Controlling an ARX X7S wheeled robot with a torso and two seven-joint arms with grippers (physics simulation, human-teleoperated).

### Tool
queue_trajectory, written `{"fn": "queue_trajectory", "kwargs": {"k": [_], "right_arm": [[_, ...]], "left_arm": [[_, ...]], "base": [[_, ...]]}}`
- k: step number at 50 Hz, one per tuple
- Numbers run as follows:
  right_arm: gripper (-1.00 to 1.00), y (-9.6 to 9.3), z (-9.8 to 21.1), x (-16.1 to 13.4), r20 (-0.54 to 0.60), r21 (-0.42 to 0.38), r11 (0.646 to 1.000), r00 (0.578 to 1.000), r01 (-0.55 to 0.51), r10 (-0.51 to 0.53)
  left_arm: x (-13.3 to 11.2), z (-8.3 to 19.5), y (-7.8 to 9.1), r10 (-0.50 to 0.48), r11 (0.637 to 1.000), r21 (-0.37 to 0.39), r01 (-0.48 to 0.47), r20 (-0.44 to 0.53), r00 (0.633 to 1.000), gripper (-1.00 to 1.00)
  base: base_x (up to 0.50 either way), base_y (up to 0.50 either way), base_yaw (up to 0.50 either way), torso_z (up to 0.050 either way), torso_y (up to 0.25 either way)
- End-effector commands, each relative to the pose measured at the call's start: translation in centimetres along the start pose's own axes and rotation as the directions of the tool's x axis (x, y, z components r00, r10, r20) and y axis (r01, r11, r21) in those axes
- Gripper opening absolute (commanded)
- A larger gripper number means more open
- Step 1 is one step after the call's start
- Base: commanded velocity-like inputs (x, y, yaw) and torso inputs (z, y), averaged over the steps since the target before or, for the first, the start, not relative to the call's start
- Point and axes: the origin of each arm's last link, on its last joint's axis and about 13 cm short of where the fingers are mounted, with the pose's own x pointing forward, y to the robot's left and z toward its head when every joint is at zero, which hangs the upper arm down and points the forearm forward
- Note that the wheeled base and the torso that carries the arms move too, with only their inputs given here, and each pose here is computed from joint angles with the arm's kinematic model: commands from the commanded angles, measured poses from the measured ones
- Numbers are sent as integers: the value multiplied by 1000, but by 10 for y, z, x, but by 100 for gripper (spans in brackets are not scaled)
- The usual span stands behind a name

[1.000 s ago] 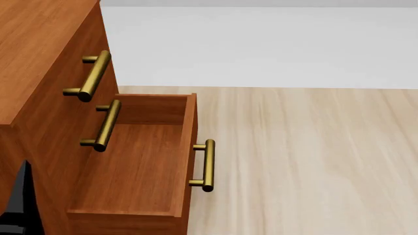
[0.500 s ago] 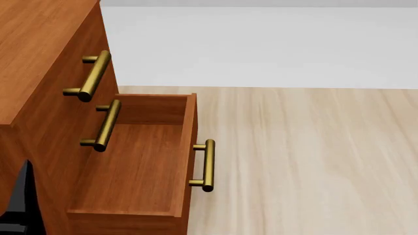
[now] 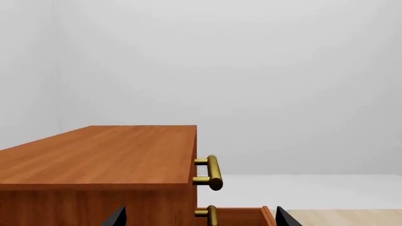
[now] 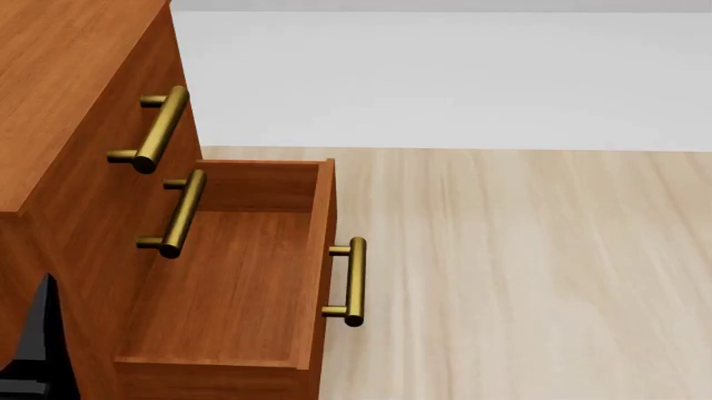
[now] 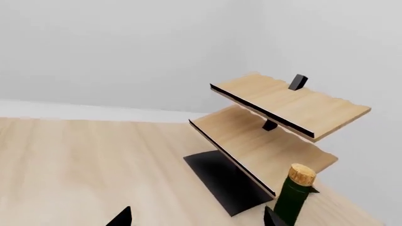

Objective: Put the wine bottle in the bottom drawer of the cabinet.

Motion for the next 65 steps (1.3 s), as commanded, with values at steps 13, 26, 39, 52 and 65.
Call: {"fn": "queue_trajectory", "kwargs": {"k": [13, 26, 39, 52, 65], "right_arm": [[100, -12, -8, 5, -27, -5, 999, 999, 42, -42], [100, -20, -9, 7, -38, -8, 997, 997, 71, -72], [100, -24, -13, 11, -53, -4, 996, 995, 88, -88], [100, -29, -12, 14, -72, 5, 996, 994, 87, -86], [100, -33, -13, 19, -81, 28, 994, 991, 105, -102]], "left_arm": [[1, -3, 1, 3, 1000, -3, -3, -6, 1000, 100], [1, -3, 1, 5, 1000, -5, -5, -9, 1000, 100], [2, -4, 0, -3, 1000, -6, 3, -14, 1000, 100], [2, -4, -1, -3, 1000, -7, 3, -15, 1000, 100], [3, -6, -2, -7, 1000, -6, 7, -19, 1000, 100]], "base": [[0, 0, 0, 0, 0], [0, 0, 0, 0, 0], [0, 0, 0, 0, 0], [0, 0, 0, 0, 0], [0, 0, 0, 0, 0]]}}
